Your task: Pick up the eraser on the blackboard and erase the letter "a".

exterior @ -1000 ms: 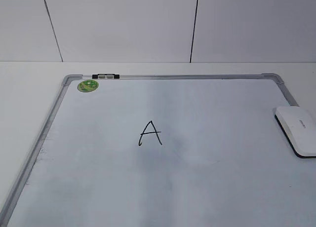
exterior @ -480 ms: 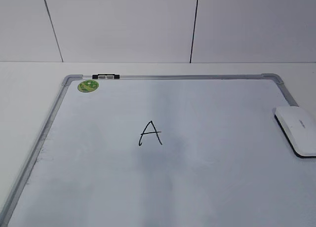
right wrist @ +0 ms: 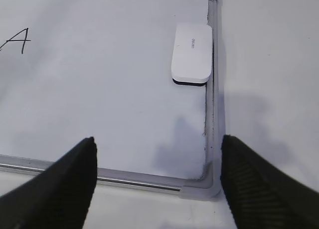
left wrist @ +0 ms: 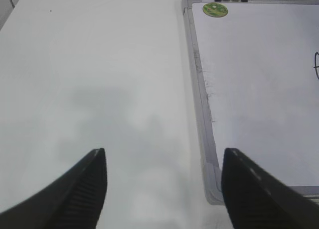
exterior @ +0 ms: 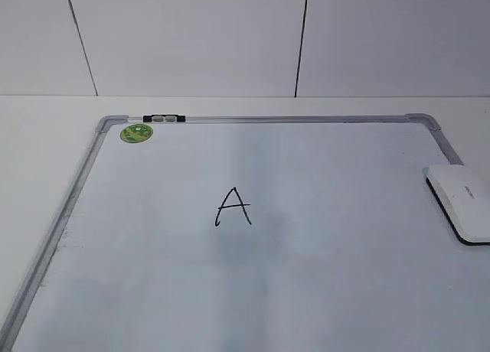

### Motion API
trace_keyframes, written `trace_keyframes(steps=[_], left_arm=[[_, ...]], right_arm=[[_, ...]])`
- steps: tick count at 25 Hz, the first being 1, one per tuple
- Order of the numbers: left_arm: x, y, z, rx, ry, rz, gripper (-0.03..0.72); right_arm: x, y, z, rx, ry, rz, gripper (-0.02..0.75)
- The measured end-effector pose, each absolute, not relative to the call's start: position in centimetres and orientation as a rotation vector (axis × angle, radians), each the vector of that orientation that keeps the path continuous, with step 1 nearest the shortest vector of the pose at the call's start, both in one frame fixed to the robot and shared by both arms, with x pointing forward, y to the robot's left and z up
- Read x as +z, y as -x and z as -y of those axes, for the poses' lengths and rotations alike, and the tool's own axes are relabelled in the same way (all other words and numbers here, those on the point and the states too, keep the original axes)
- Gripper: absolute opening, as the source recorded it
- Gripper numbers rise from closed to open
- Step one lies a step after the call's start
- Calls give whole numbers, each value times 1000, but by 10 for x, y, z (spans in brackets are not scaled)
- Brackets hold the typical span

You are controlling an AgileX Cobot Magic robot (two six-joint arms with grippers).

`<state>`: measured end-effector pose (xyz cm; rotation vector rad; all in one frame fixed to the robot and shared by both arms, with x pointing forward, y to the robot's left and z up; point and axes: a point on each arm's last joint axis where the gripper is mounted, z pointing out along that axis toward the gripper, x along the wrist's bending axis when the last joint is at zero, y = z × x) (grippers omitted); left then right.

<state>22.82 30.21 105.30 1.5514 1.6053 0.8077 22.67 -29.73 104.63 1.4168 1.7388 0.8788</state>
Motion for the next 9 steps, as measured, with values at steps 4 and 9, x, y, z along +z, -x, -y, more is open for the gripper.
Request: trace_keyframes(steps=[4,9], left_arm=[[1053,-228,-302,808,-1551,-1605,522],[1053,-228,-302,808,-1551,-1605,519]], right_arm=[[1046,-227,297,879,-1417,-1739,592],[1046,-227,297,879,-1417,-1739,592]])
